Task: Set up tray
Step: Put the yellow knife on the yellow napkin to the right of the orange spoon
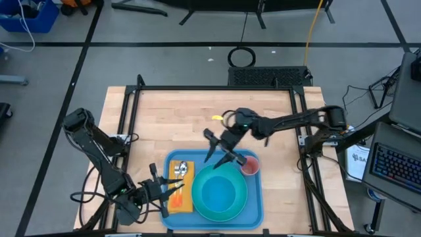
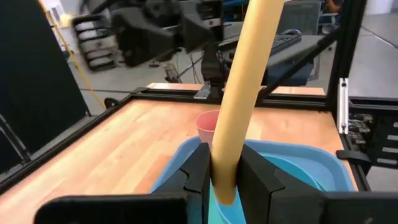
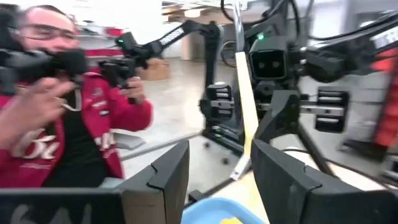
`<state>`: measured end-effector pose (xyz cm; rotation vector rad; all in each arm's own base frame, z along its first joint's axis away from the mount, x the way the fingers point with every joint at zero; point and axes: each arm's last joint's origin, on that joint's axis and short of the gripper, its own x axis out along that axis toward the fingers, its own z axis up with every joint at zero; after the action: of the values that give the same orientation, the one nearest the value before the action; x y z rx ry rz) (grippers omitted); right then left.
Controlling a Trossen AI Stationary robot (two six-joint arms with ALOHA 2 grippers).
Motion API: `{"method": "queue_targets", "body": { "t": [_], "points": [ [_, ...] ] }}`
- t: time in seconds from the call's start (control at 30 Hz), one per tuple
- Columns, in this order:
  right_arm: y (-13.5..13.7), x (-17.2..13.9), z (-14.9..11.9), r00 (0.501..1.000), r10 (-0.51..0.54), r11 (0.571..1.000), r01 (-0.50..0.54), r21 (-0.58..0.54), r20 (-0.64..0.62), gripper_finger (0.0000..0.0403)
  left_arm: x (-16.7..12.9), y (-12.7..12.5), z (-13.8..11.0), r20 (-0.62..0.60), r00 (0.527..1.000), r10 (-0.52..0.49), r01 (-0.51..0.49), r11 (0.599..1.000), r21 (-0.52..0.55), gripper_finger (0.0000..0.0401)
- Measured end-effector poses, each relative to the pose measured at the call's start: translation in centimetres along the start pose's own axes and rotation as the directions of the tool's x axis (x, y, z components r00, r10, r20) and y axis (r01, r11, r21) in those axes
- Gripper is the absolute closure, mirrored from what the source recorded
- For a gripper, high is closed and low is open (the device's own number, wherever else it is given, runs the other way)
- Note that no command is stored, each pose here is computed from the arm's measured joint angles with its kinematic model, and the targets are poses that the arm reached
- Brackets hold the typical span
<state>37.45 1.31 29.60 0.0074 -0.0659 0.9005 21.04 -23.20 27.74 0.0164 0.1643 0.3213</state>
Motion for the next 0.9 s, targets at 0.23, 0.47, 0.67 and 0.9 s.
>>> {"method": "queue_targets", "body": {
  "t": [0.23,0.47,0.67,0.9],
  "points": [
    [4.5,-4.0,0.0,0.975,-0.222,0.973,0.222,-0.069,0.006,0.0243,-0.1,0.0,0.0,-0.002,1.000,-0.005,0.005,0.999,-0.053,0.0346],
    [8.0,-7.0,-1.2,0.946,-0.324,0.944,0.323,-0.067,0.003,0.0243,-0.1,0.0,-0.2,-0.011,1.000,-0.006,0.004,0.985,-0.171,0.0346],
    [9.9,-8.1,-2.8,0.948,-0.318,0.948,0.317,-0.034,-0.024,0.0243,0.0,0.4,-0.8,-0.040,0.999,0.009,-0.018,0.975,-0.223,0.0346],
    [10.7,-8.9,-5.0,0.946,-0.318,0.947,0.320,0.019,-0.054,0.0243,0.4,1.3,-2.0,-0.091,0.994,0.061,-0.085,0.954,-0.289,0.0346]
  ]
}}
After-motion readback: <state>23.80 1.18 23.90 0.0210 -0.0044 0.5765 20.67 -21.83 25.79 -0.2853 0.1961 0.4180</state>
